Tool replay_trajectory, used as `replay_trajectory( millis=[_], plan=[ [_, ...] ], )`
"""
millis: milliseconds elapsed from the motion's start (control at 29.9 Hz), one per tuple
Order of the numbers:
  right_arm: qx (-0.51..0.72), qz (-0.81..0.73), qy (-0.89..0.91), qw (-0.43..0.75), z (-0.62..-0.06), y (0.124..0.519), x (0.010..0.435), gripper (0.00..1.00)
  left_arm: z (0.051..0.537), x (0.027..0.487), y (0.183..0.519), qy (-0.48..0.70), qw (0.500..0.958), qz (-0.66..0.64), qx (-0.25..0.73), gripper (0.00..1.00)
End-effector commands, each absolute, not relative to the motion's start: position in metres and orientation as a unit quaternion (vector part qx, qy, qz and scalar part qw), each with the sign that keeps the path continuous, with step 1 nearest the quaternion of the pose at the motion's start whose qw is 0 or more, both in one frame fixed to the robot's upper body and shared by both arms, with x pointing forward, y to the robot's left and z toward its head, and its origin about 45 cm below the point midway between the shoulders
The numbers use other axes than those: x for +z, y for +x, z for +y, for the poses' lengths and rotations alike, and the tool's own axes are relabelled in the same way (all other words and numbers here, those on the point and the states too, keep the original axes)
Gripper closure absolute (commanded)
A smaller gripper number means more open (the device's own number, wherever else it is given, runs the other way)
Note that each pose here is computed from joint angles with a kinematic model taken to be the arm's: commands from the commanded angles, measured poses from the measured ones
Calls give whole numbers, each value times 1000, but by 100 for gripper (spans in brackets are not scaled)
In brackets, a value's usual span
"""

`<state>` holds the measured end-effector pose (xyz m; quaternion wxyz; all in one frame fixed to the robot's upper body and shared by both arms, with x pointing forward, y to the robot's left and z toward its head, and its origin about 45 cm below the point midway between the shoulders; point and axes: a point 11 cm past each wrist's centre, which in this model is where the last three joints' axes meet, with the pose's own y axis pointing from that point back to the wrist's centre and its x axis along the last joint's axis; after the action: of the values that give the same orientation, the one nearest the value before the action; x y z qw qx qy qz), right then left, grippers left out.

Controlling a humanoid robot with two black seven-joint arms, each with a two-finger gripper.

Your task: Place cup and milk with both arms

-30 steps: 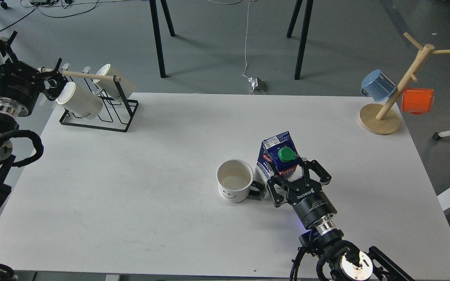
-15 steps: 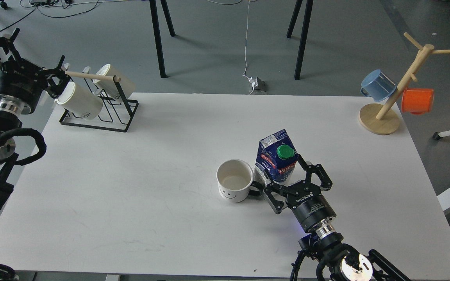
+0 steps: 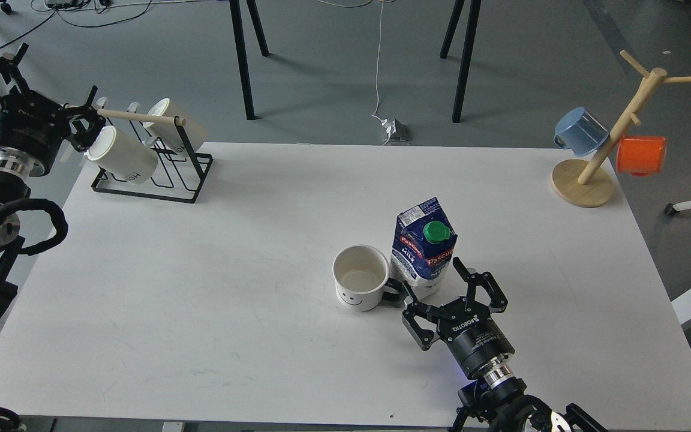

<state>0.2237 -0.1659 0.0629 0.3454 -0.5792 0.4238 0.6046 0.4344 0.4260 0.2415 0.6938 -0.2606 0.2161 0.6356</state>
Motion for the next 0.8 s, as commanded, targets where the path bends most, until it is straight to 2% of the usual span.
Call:
replay_trajectory(
  millis=[0,134,334,535,769],
  plan=[
    [602,437,-575,342,-182,212,61,2,428,244,434,-263,693,214,636,0],
    [583,455,-581,340,-215,202,70,2,433,246,433,-265,691,209,639,0],
    [511,496,-621,328,-295,224,104,2,433,247,434,-266,691,209,639,0],
    [424,514,-655,356,-348,271,156,2,425,238,433,-265,691,218,637,0],
    [323,497,-703,394,-375,337,238,2,402,233,440,-276,695,235,620,0]
  ],
)
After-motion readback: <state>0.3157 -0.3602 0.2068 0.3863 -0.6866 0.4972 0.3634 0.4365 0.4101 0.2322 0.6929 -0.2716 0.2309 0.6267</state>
